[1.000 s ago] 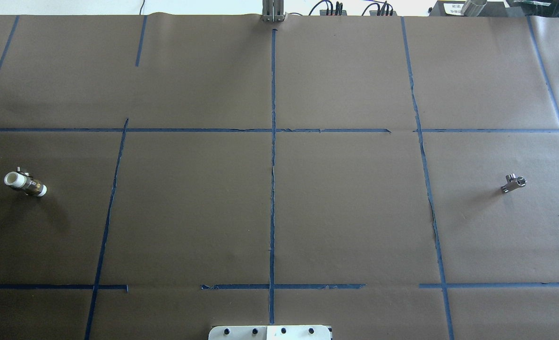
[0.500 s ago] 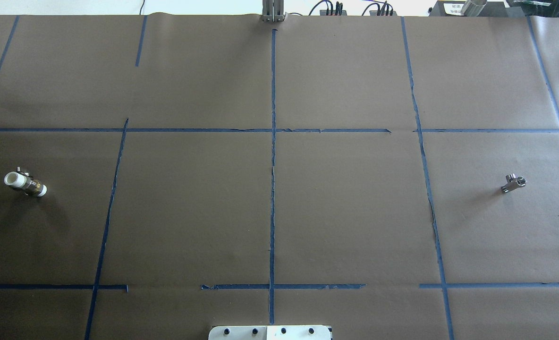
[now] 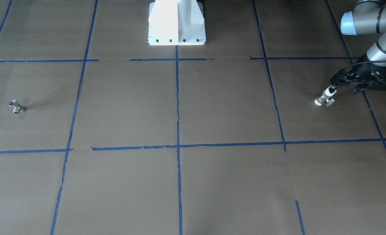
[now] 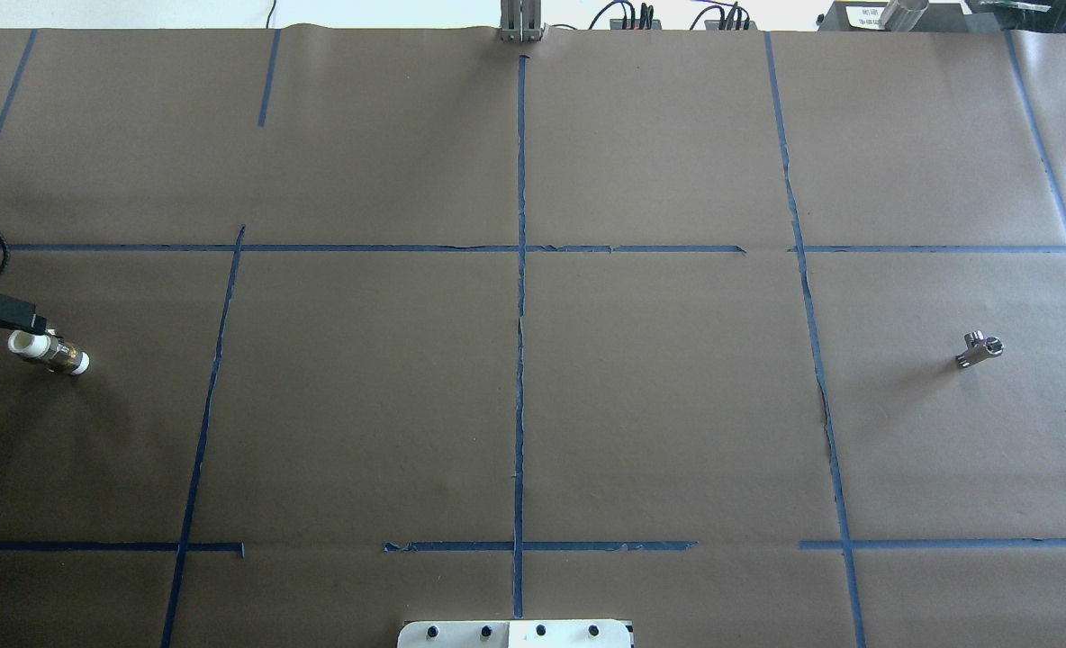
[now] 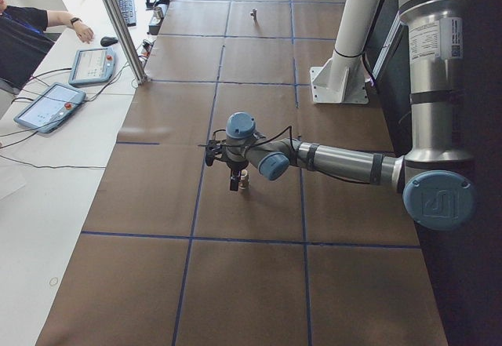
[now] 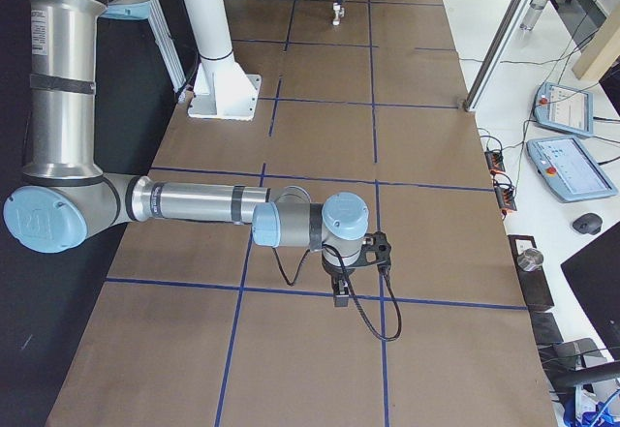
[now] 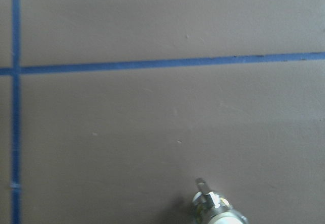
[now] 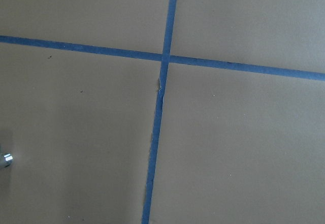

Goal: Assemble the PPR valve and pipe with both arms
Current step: 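Lower the left gripper onto the white PPR fitting and grasp it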

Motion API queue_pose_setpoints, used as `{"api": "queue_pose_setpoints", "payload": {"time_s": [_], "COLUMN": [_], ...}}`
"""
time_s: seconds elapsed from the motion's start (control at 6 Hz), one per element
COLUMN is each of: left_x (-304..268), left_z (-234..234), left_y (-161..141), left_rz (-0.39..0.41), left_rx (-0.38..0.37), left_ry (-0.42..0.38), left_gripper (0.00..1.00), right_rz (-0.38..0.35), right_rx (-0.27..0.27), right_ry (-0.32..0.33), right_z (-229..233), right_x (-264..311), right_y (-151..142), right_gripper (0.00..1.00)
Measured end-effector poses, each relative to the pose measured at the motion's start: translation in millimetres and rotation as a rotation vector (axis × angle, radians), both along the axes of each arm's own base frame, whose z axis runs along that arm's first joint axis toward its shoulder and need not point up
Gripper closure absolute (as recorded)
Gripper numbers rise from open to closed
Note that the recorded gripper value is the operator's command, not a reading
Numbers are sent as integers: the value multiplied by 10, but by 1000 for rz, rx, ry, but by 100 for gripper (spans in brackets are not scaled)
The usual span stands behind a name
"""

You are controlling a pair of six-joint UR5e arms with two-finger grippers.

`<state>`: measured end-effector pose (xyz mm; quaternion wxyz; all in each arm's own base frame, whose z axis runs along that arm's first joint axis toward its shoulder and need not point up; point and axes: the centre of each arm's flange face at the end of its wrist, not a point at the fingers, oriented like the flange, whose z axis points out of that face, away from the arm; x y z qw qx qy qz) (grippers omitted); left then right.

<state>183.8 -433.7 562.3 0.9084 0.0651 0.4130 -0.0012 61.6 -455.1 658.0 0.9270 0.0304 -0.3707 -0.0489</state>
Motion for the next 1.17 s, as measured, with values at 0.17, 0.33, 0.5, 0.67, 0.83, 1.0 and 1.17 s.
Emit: {"api": "queue_pose_setpoints", "payload": {"time_s": [0.17,0.33,0.5,0.67,0.83,1.0,1.17], "left_x": [100,151,180,196,196,199,198], "left_z": [-16,-45,-68,-79,-82,-84,-86], "left_y": [36,55,66,74,77,80,83], "left_rz": [9,16,21,24,24,26,28], "left_rx": [5,11,16,19,22,22,22], "left_ry": [-3,-2,-2,-4,-5,-6,-6], "left_gripper": [0,58,95,100,100,100,100], "right_rz": [0,-1,-1,-2,-2,-2,-2], "right_rx": [0,-1,-2,-2,-3,-3,-3], "right_ry": [0,1,1,1,1,1,0], "right_z": [3,7,14,17,19,20,20], "right_x": [0,0,0,-2,-2,-3,-5], "right_y": [0,1,2,2,2,2,2], "right_gripper": [0,0,0,0,0,0,0]}}
